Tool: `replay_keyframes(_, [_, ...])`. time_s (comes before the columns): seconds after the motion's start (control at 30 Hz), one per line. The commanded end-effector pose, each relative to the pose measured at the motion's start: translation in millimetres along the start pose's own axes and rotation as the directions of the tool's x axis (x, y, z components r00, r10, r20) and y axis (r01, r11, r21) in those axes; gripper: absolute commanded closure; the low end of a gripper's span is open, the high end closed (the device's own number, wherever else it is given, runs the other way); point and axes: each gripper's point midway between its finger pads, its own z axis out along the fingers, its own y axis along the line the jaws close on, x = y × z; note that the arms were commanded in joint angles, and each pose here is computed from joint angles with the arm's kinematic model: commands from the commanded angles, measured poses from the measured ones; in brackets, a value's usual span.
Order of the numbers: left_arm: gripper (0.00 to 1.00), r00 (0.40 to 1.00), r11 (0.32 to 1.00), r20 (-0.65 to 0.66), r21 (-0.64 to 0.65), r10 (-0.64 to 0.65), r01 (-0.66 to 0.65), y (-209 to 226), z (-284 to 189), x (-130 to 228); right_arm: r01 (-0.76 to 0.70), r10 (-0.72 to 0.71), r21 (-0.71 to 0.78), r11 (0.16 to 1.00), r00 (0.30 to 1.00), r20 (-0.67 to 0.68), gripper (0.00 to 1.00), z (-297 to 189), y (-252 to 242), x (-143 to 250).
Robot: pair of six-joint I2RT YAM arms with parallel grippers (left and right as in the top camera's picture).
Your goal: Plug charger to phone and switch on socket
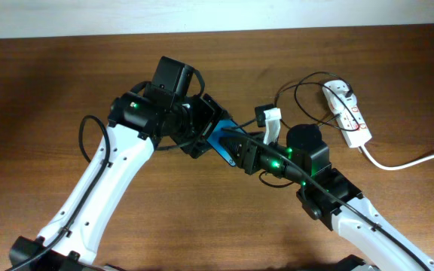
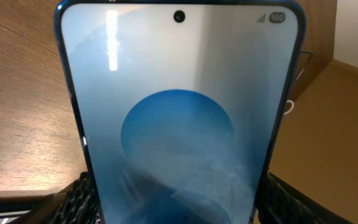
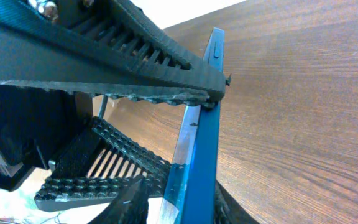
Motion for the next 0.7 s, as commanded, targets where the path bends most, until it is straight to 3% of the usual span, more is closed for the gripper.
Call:
replay_keyframes(0.0, [0.56, 1.0, 1.0, -0.024, 0.017, -0.001, 0.002, -4.4, -2.3, 5.9, -0.043, 0.043, -0.008, 0.999, 0.999, 0.018, 0.78, 0.6, 4.8, -6.5])
replay_keyframes(0.07, [0.55, 1.0, 1.0, -0.024, 0.017, -0.001, 0.002, -4.4, -2.3, 5.9, -0.044, 0.044, -0.02, 0.999, 0.999, 0.013, 0.82, 0.6, 7.1, -6.2])
replay_keyframes(0.27, [0.39, 1.0, 1.0, -0.024, 0.017, -0.001, 0.001, -4.4, -2.3, 5.9, -0.125, 0.125, -0.052, 0.991, 0.992, -0.003, 0.89, -0.1, 13.5, -5.3])
replay_keyframes(0.4, [0.11, 1.0, 1.0, -0.027, 0.018, 0.007, -0.006, -4.6, -2.5, 6.6, -0.253, 0.252, -0.072, 0.965, 0.968, -0.016, 0.91, -0.4, 17.9, -6.0])
replay_keyframes(0.5, [0.01, 0.999, 0.999, -0.041, 0.024, 0.031, -0.03, -5.5, -2.7, 9.0, -0.29, 0.289, -0.11, 0.951, 0.957, -0.027, 0.92, -1.4, 26.4, -8.6])
replay_keyframes(0.67, [0.01, 0.994, 0.994, -0.037, 0.03, 0.102, -0.1, -6.3, -2.8, 8.7, -0.44, 0.437, -0.122, 0.89, 0.898, -0.052, 0.93, -2.0, 30.4, -9.5])
